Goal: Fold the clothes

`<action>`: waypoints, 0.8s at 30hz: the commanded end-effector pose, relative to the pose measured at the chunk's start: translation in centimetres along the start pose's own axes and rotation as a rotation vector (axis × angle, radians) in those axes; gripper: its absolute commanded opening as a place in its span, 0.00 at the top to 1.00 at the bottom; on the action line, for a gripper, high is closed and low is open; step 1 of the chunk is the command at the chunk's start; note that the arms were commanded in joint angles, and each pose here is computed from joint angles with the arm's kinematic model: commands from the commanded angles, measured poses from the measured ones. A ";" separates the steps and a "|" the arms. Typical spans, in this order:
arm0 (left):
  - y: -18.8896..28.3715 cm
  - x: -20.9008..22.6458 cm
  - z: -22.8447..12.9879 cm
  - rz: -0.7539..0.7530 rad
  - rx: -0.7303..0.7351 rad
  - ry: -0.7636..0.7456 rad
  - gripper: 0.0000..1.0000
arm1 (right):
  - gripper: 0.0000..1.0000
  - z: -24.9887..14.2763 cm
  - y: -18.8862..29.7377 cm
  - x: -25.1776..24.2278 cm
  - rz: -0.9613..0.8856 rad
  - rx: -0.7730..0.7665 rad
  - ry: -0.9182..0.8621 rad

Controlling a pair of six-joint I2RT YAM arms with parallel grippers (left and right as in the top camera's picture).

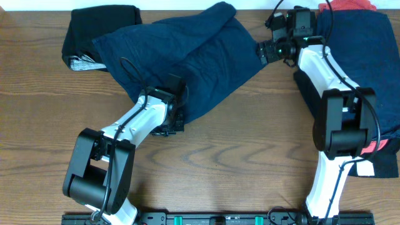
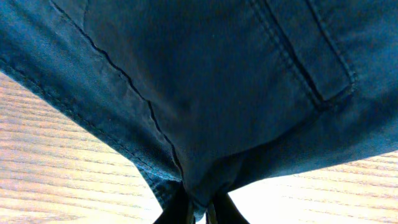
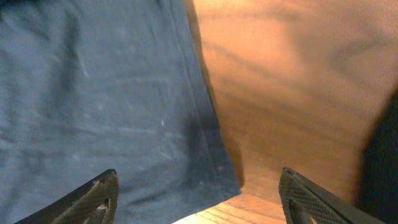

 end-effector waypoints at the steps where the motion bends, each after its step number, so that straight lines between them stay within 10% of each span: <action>1: -0.5 0.5 -0.2 0.027 0.006 0.007 0.94 | 0.18 -0.5 -1.1 0.5 0.025 0.014 -0.022; 16: -0.5 0.3 0.0 0.021 -0.003 0.008 0.94 | 0.31 -2.9 -4.0 1.7 0.052 0.082 -0.045; 19: -0.5 0.3 0.0 0.020 -0.004 0.008 0.94 | 0.45 -3.3 -4.0 1.5 0.036 0.101 -0.047; 24: -0.3 0.2 0.3 0.010 -0.017 0.009 0.94 | 0.99 -3.7 -3.8 1.3 0.022 0.124 -0.113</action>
Point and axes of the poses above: each gripper's point midway between its finger pads, its own y axis back along the fingers, its own x axis along the line the jaws close on, z = x × y, the point moved 1 cm from there along y, back along the fingers, and after that the axes turned 11 degrees about y, right-handed, at the moved point
